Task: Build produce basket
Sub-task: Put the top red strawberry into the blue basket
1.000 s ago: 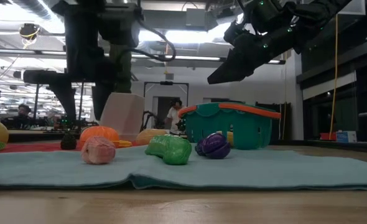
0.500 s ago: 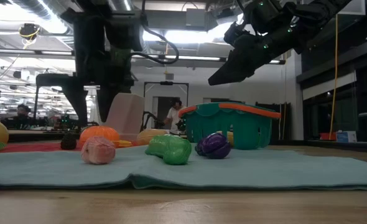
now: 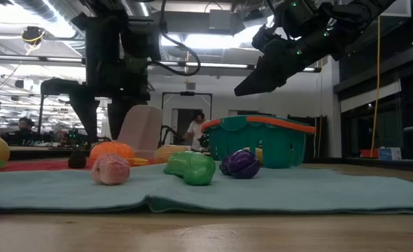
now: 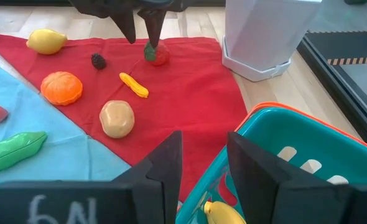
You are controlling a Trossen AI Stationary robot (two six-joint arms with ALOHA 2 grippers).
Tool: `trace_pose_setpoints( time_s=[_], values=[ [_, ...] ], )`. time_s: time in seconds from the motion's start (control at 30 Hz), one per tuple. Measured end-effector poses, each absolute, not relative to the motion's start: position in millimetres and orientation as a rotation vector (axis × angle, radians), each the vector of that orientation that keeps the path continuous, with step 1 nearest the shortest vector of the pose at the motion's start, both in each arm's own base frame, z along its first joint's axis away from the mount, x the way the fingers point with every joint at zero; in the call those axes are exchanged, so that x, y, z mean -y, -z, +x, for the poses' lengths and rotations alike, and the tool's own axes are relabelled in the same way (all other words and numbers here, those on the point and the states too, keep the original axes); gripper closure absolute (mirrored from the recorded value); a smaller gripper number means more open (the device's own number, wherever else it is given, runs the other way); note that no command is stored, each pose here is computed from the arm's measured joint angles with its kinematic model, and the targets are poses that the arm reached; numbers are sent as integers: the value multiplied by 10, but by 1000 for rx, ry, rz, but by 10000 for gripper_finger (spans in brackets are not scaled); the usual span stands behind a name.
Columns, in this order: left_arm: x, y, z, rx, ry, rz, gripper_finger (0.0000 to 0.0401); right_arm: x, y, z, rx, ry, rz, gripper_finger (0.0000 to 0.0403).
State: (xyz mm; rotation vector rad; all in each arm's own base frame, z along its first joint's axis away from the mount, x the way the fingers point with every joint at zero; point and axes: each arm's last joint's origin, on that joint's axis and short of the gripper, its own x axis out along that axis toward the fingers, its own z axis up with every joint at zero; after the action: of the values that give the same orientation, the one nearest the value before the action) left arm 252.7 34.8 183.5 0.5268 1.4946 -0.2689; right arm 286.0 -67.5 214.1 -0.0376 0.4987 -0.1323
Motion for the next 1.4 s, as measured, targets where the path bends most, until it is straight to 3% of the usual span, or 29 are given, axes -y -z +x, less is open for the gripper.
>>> trace_pose_setpoints(
  time_s=[0.6,1.4],
  values=[
    [-478,-1832,2509,-1487,257,455,208,674,-2140,2859,-500,132,-37,275],
    [-462,-1602,2378,-1519,327,544,208,674,-2137,2858,-502,132,-37,275]
  ],
)
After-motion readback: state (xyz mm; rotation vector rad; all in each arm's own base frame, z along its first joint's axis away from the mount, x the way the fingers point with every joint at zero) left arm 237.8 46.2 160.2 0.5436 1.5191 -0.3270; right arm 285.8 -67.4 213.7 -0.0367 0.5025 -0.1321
